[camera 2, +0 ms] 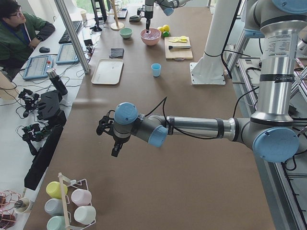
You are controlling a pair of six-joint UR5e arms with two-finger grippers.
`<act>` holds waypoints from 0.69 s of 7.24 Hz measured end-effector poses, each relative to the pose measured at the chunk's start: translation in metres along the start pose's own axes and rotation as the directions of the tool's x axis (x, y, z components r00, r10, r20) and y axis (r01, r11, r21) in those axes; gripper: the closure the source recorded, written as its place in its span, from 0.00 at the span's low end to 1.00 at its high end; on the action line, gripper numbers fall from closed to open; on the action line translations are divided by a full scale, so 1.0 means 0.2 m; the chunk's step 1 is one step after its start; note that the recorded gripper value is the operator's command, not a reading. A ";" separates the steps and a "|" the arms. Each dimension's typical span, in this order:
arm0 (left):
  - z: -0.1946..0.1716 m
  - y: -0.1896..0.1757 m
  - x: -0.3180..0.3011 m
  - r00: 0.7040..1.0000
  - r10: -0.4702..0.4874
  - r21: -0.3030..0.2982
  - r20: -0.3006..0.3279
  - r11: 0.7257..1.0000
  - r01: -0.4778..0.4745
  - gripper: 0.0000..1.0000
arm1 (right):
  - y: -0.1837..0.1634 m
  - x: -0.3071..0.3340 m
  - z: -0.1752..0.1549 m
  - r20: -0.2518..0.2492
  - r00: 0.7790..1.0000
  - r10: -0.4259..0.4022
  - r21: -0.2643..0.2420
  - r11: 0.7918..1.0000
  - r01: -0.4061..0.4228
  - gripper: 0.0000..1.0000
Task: Put ice and strawberries in cup
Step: 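Carry the ice cube with the right gripper over the blue cup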
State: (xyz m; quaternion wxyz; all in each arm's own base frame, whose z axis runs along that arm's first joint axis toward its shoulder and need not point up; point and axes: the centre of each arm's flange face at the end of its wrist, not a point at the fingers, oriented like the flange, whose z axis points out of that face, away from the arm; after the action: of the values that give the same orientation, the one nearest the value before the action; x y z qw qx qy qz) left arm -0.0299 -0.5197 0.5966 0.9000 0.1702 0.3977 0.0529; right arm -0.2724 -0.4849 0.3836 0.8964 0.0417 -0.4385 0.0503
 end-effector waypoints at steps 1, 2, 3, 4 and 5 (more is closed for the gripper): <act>0.01 0.00 0.00 1.000 -0.001 -0.002 0.000 1.000 0.001 0.02 | 0.02 -0.15 -0.02 0.028 1.000 0.014 0.013 1.000 -0.014 1.00; 0.01 0.01 -0.01 1.000 -0.003 -0.004 0.001 1.000 0.003 0.02 | 0.06 -0.31 -0.01 0.048 0.998 0.033 0.022 0.999 -0.034 1.00; 0.01 0.02 -0.01 1.000 -0.005 -0.005 0.001 1.000 0.005 0.02 | 0.11 -0.45 0.01 0.065 0.997 0.038 0.029 0.999 -0.040 1.00; 0.01 0.03 -0.02 1.000 -0.009 -0.008 0.001 1.000 0.009 0.02 | 0.17 -0.58 0.03 0.081 0.996 0.039 0.031 0.999 -0.041 1.00; 0.01 0.04 -0.02 1.000 -0.011 -0.009 0.001 1.000 0.011 0.02 | 0.22 -0.72 0.05 0.094 0.995 0.031 0.036 0.999 -0.034 1.00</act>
State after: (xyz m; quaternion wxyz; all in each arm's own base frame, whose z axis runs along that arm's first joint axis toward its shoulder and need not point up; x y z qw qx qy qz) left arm -0.0310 -0.5139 0.6043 0.9013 0.1639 0.3979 0.0494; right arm -0.3734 -0.4506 0.2782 0.8730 0.0537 -0.4795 0.0710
